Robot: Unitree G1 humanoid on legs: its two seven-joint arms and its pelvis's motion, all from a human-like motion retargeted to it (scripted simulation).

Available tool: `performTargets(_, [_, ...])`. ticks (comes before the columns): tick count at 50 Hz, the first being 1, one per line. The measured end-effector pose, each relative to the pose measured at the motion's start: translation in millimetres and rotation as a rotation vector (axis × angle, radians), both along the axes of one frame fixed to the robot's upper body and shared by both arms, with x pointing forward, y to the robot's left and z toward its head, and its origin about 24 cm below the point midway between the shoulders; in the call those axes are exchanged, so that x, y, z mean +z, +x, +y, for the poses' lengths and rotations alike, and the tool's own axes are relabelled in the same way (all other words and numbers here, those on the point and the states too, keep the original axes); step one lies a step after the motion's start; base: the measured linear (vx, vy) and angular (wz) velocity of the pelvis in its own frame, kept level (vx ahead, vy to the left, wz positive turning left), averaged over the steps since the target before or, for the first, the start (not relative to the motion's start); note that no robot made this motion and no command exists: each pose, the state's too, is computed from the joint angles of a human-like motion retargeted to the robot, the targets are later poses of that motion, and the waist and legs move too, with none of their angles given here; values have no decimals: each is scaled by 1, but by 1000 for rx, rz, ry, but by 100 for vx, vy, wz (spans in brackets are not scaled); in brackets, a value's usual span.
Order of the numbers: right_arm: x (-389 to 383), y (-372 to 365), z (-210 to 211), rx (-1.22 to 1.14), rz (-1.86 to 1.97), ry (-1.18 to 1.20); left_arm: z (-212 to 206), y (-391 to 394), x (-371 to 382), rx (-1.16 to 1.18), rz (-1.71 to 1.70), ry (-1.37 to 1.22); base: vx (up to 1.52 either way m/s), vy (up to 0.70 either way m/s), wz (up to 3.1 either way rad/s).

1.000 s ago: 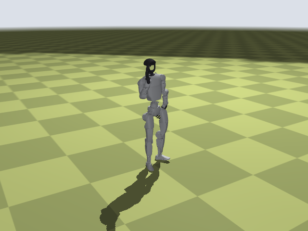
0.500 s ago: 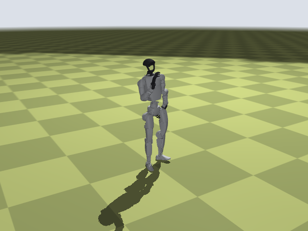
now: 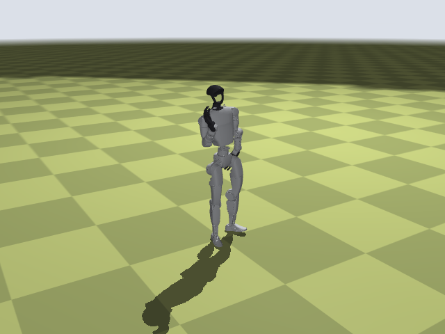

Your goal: In place motions

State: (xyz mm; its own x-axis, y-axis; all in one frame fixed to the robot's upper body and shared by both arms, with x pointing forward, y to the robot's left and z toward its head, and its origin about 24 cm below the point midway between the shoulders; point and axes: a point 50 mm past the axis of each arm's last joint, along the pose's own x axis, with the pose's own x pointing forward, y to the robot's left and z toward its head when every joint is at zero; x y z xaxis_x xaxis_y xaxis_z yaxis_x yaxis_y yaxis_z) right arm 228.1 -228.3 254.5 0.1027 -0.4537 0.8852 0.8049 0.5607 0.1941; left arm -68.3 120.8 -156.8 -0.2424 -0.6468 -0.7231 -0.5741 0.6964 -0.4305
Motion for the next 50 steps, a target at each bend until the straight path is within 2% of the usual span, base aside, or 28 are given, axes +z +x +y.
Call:
performTargets(2, [-20, 28, -11, -8, 316, 76, 2, 2, 0, -19, -11, -2, -4, 0, -29])
performTargets(3, [-37, 47, -14, 86, 554, 136, 3, 4, -1, -29, -19, -3, -3, 1, -22])
performTargets(5, [-74, 78, -5, 424, 969, 245, 5, 9, -2, -48, -40, -3, -1, 0, -9])
performTargets(7, [-86, 88, 14, 703, 1105, 218, 9, 17, -4, -70, -75, -2, 0, 0, 0])
performTargets(8, [-80, 87, 17, 734, 1061, 190, 12, 21, -5, -82, -95, 2, 0, 0, 0])
performTargets(10, [-57, 77, 12, 611, 871, 122, 17, 31, -7, -109, -133, 16, 0, -3, 22])
performTargets(13, [-20, 50, 12, 312, 631, -104, 21, 42, -10, -139, -173, 48, 2, 0, 21])
performTargets(15, [1, 34, 21, 199, 501, -251, 22, 46, -11, -147, -190, 60, 0, 0, 0])
performTargets(18, [25, 15, 47, 159, 292, -461, 20, 51, -11, -146, -206, 51, 0, 0, 0])
performTargets(22, [43, 11, 67, 126, 138, -579, 16, 51, -10, -138, -202, 35, 0, 0, 0])
performTargets(28, [18, 92, 63, 68, 904, -623, 5, 36, -7, -101, -148, 2, 0, 0, 0])
performTargets(31, [1, 113, 72, 138, 1086, -643, 1, 28, -5, -68, -121, -18, 0, 0, 0])
performTargets(34, [2, 104, 71, 167, 1015, -656, 0, 25, -5, -46, -102, -12, 1, -1, 8])
performTargets(40, [-16, 54, 52, 131, 562, -604, -4, 18, -5, 22, -69, 34, 4, 2, 39])
performTargets(43, [-63, 42, 50, 197, 566, -592, -6, 21, -5, 71, -72, 40, 2, 5, -38])
performTargets(45, [-110, 39, 50, 275, 712, -595, -7, 23, -6, 78, -80, 45, 0, 4, -45])
performTargets(50, [-261, 6, 43, 491, 1509, -619, -3, 24, -7, -11, -98, 50, 0, 0, 0])
